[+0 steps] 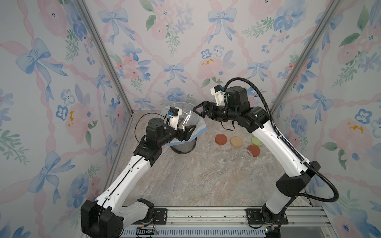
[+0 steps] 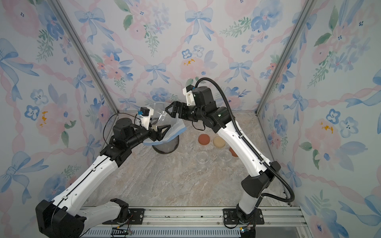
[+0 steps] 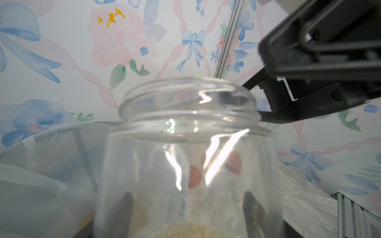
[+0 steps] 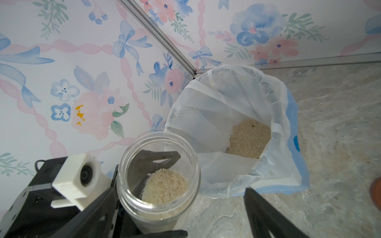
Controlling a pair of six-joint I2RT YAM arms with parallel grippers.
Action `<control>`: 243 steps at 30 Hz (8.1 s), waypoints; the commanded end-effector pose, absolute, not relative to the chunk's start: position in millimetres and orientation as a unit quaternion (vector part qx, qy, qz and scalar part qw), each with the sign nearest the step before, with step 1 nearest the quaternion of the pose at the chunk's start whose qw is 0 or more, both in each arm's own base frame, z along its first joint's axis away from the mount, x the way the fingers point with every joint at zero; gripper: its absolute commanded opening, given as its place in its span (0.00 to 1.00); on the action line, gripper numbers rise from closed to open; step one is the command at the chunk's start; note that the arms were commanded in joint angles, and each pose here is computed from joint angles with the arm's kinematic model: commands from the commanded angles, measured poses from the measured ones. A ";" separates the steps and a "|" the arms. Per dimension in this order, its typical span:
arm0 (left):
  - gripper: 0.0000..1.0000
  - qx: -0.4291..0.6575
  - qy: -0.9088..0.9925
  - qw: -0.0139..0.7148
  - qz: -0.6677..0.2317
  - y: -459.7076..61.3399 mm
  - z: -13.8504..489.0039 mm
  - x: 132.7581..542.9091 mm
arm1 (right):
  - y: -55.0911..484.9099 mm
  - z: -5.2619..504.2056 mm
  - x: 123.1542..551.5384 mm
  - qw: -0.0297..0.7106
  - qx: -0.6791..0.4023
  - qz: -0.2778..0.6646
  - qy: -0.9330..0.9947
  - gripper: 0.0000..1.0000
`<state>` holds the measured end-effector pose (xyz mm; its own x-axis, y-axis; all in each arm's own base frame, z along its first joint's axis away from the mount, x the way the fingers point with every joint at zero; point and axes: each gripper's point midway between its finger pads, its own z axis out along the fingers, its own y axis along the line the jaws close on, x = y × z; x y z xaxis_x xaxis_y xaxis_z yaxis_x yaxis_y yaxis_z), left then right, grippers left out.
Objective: Empty moldy rice from jars
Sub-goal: Pour the moldy rice from the jar into the trash bin.
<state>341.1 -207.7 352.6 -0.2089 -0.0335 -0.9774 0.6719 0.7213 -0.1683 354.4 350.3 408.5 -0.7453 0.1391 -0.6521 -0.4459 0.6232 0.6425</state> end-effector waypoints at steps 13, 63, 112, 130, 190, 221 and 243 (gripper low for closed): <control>0.00 0.237 0.659 0.640 -0.317 -211.3 402.0 341.6 | 402.4 393.8 365.3 0.340 -0.106 0.428 0.831 0.97; 0.98 0.121 0.602 0.733 -0.292 -162.3 416.1 349.3 | 423.7 438.1 382.3 0.246 -0.002 0.559 0.792 0.00; 0.98 0.026 0.477 0.810 -0.340 -151.8 433.1 348.1 | 444.4 467.3 370.5 0.128 0.051 0.704 0.697 0.00; 0.00 0.033 0.478 0.807 -0.345 -154.7 438.7 356.3 | 443.0 456.7 372.6 0.137 0.045 0.686 0.713 0.78; 0.00 -0.008 0.953 0.300 -0.053 -134.9 309.3 442.2 | 308.6 402.5 397.9 0.290 -0.041 0.451 0.843 0.97; 0.00 -0.075 0.905 0.356 -0.223 -128.4 367.5 476.2 | 311.1 390.8 409.3 0.269 -0.017 0.462 0.845 0.97; 0.00 0.011 0.905 0.417 -0.085 -168.3 342.4 455.8 | 308.1 381.6 420.8 0.250 0.005 0.473 0.845 0.97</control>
